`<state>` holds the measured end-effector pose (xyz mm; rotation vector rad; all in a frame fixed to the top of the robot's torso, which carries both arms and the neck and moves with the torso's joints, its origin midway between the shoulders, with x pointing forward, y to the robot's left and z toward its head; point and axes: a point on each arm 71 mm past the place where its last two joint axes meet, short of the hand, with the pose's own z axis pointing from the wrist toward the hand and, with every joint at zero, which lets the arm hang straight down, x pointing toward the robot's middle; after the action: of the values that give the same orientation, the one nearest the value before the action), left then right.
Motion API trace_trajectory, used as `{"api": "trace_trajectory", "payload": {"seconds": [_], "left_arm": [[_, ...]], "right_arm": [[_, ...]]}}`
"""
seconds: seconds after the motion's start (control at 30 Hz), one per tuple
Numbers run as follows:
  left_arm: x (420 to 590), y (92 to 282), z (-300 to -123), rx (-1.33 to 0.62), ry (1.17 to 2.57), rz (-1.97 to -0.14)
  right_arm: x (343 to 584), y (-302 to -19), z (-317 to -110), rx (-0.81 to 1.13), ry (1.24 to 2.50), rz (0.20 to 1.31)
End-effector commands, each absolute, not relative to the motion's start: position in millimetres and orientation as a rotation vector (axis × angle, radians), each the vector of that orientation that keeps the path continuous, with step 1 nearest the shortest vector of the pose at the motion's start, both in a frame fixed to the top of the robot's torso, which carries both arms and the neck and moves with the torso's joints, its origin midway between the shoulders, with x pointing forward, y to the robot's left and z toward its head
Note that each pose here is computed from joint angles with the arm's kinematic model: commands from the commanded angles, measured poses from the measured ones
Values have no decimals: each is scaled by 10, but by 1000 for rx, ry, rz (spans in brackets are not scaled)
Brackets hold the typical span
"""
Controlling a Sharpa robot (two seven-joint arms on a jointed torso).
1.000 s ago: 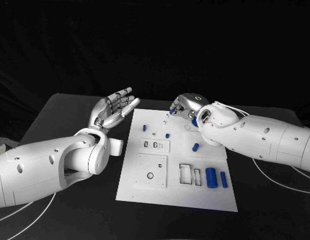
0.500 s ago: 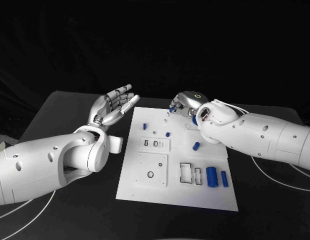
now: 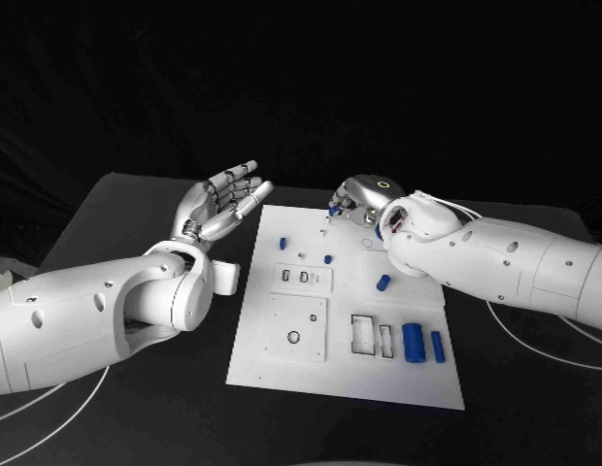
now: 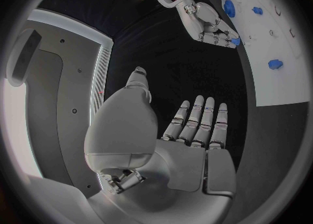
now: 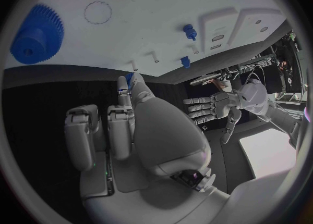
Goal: Assemble the parts on the task board
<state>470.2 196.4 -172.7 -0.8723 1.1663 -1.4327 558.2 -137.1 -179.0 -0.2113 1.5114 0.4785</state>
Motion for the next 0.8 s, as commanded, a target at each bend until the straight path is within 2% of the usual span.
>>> {"api": "trace_trajectory", "payload": {"seconds": [0.03,0.8], "left_arm": [[4695,1941,-1686,-843,1147,-1451],[4707,1930,-1677,-840,1146,-1453]], "right_arm": [[5582,-1344,-1792,-237,1517,480],[5598,-1304,-1826,-245,1545,473]]}}
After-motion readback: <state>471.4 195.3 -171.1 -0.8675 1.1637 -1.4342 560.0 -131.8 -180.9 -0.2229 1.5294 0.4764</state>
